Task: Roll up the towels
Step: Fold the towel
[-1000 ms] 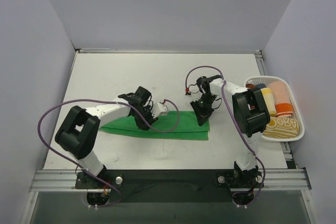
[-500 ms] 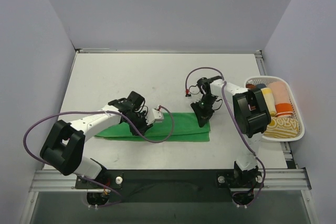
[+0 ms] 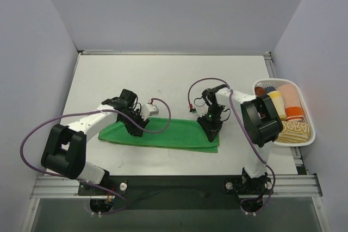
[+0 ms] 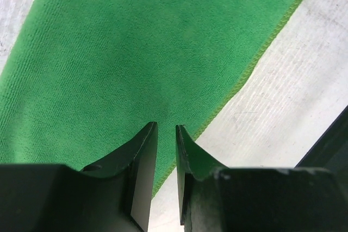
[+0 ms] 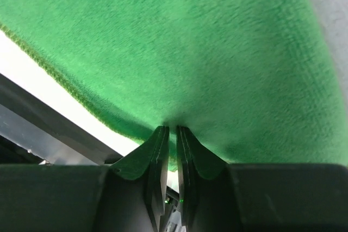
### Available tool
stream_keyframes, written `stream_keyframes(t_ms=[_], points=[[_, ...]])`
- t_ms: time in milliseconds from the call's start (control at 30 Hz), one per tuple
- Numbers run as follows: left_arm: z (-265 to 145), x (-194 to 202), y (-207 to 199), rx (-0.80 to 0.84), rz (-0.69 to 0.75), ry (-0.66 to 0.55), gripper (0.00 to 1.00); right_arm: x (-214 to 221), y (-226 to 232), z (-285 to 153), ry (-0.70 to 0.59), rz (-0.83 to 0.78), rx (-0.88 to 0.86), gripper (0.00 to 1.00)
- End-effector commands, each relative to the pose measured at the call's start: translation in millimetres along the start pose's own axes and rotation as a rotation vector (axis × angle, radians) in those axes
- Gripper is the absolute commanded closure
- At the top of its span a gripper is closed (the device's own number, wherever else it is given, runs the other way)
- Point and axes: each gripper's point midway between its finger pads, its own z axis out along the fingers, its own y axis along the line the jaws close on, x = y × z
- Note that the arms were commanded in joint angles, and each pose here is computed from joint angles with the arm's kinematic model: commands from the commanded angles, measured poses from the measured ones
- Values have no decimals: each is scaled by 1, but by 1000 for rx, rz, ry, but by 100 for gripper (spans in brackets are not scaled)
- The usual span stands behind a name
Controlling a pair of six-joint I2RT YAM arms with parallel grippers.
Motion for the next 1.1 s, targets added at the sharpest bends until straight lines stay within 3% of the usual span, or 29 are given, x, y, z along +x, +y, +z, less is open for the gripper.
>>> stream_keyframes(t_ms=[0,667,1067], points=[[-5,-8,4,1,-31,-15,69,11,16,-17,-1,-31,-15,86],[-20,6,33,-26,-216,-35,70,41,43,-5,122,-107,-16,81],[-59,24,83,-63,-423,-124,70,59,54,0,224,-169,-45,81]])
